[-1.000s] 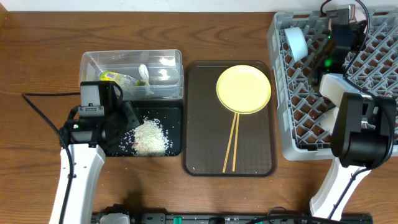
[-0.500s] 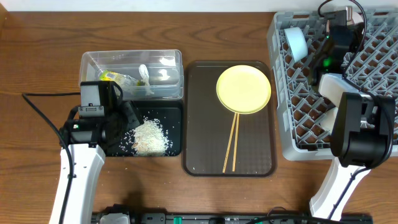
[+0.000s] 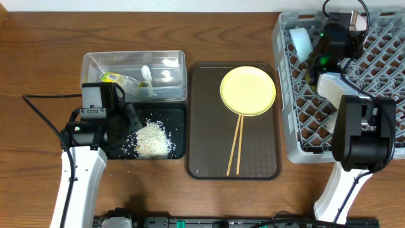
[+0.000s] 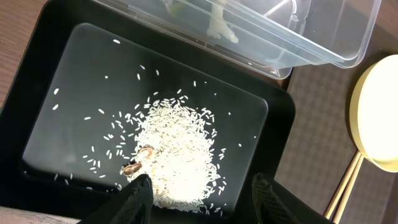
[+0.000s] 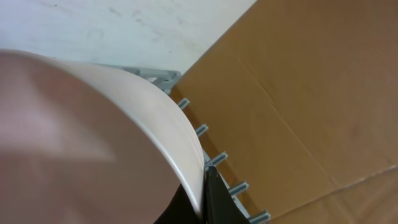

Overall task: Sort waste into correct bins and load items into the dishwasher rack
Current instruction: 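Lower the pink bowl into the rack's back row and open the right gripper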

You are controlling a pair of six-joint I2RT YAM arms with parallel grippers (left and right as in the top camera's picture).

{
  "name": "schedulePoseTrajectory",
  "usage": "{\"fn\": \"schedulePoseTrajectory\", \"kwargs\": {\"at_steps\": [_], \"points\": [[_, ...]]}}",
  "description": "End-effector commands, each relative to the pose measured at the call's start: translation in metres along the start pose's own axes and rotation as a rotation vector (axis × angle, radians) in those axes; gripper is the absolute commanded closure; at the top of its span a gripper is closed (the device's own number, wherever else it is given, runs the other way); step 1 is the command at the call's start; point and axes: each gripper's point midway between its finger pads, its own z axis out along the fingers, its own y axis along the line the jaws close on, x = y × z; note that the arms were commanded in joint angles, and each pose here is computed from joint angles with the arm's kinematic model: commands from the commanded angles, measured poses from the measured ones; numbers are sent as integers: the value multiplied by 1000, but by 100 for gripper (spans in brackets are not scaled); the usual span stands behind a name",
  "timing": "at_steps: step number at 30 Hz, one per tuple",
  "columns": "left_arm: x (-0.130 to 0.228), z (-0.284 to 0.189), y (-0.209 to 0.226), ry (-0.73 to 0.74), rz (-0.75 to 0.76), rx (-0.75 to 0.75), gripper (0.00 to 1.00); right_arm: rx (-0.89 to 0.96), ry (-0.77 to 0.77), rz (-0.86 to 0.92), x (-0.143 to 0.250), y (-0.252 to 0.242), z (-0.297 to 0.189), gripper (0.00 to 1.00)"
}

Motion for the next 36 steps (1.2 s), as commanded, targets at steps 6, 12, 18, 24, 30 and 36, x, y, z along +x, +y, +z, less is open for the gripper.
{"fn": "schedulePoseTrajectory", "kwargs": {"at_steps": [6,12,18,24,30,36], "points": [[-1,1,3,1,14,-12,45,-13,-7,17,4,14,-8,99],[-1,1,3,1,14,-12,45,104,21,82,9,-16,2,99],[-1,1,3,1,14,-12,45,106,51,56,17,-14,2,99],[-1,1,3,1,14,-12,45,118,38,101,13,-18,3,99],[-1,1,3,1,14,-12,45,118,38,118,14,-18,3,99],[0,1,3,2,13,-12,45,116,38,133,14,-17,3,99]]}}
